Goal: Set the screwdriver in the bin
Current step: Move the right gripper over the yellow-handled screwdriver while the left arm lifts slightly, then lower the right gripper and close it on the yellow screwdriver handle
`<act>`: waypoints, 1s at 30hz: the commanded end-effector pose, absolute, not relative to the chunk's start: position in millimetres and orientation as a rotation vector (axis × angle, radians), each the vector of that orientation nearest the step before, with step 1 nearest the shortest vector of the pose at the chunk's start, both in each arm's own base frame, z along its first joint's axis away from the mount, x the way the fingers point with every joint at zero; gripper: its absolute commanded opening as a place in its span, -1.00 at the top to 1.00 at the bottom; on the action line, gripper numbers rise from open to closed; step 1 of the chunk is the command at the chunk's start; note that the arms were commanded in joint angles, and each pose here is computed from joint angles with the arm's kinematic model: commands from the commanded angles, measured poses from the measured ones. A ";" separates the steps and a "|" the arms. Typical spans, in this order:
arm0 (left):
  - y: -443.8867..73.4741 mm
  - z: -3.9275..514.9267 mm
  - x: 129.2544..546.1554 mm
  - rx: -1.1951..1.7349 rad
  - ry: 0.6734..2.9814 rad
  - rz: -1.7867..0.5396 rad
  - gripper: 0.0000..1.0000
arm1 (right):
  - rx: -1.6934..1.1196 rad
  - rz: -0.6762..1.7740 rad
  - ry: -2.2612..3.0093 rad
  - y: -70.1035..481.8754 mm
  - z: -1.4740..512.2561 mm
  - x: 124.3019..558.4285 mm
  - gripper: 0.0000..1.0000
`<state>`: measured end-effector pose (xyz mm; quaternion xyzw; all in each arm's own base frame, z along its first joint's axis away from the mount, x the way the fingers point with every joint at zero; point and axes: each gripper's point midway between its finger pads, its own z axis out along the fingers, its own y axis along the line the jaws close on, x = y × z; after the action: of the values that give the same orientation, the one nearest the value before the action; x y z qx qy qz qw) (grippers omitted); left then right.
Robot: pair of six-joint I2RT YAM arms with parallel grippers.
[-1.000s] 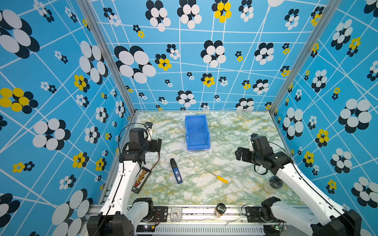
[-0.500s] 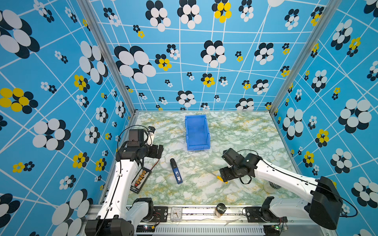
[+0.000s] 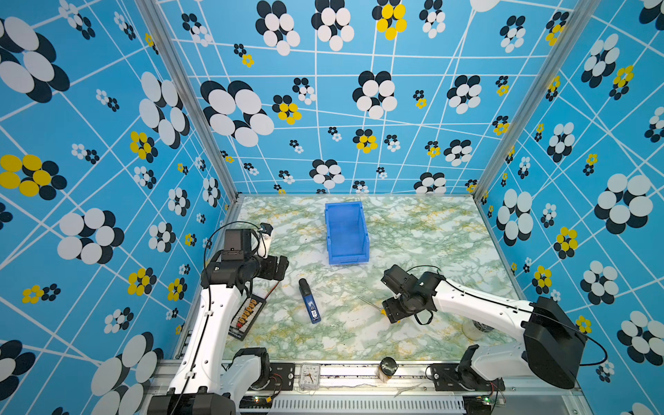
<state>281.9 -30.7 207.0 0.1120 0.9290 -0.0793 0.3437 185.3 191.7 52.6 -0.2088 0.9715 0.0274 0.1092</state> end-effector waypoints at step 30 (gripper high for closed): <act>-37.7 210.3 279.7 0.275 2.373 -0.259 -0.98 | -0.726 -0.070 2.910 190.0 4.8 166.1 0.07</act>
<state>278.9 -34.8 212.3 0.1095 0.9208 -0.0902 0.3633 171.2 207.3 15.4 -0.2438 0.9666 0.0098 0.0784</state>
